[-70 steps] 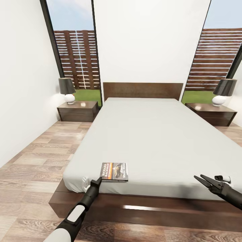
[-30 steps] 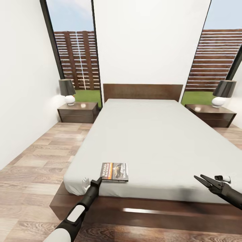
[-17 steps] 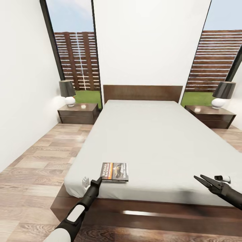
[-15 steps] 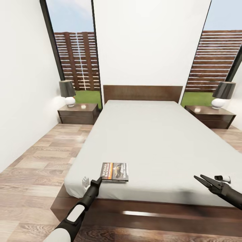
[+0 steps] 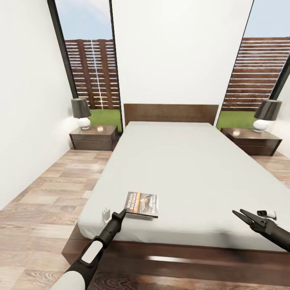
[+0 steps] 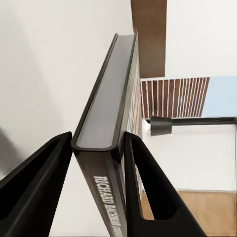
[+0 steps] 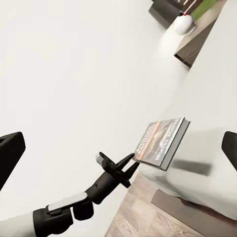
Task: In the bedroom, move the book from the bed onto either nightstand, and place the two sandals side by side next to the bed.
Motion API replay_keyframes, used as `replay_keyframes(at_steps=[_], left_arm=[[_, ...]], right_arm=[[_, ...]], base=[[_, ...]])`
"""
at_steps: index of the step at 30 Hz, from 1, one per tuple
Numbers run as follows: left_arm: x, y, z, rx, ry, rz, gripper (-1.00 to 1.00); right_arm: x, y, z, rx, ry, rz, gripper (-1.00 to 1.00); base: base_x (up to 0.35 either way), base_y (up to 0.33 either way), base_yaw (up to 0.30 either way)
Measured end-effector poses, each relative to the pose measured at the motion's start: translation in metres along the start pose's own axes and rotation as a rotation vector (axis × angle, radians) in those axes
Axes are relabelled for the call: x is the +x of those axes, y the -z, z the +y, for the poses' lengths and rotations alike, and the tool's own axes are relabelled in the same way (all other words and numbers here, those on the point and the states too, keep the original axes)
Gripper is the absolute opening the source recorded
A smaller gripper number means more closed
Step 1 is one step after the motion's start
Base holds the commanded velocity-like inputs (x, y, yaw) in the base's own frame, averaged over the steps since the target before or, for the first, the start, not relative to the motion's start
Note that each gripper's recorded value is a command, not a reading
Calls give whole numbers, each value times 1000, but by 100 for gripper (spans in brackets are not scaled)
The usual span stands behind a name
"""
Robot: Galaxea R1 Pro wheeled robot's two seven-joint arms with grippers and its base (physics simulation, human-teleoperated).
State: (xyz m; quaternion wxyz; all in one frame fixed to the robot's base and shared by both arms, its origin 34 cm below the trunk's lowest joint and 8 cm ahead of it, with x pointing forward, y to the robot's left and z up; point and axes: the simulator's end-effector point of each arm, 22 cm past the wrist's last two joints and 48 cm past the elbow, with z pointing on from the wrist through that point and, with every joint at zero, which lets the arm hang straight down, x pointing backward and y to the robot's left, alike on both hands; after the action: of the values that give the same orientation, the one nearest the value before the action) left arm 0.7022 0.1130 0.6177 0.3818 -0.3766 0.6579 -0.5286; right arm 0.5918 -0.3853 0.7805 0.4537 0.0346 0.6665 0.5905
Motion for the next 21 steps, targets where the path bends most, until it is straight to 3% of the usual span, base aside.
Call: replay_keyframes(at_steps=[21], left_arm=[[-29, 15, -41, 15, 20, 82, -100]], right_arm=[[-23, -9, 29, 5, 6, 11, 100]], base=[[0, 0, 0]])
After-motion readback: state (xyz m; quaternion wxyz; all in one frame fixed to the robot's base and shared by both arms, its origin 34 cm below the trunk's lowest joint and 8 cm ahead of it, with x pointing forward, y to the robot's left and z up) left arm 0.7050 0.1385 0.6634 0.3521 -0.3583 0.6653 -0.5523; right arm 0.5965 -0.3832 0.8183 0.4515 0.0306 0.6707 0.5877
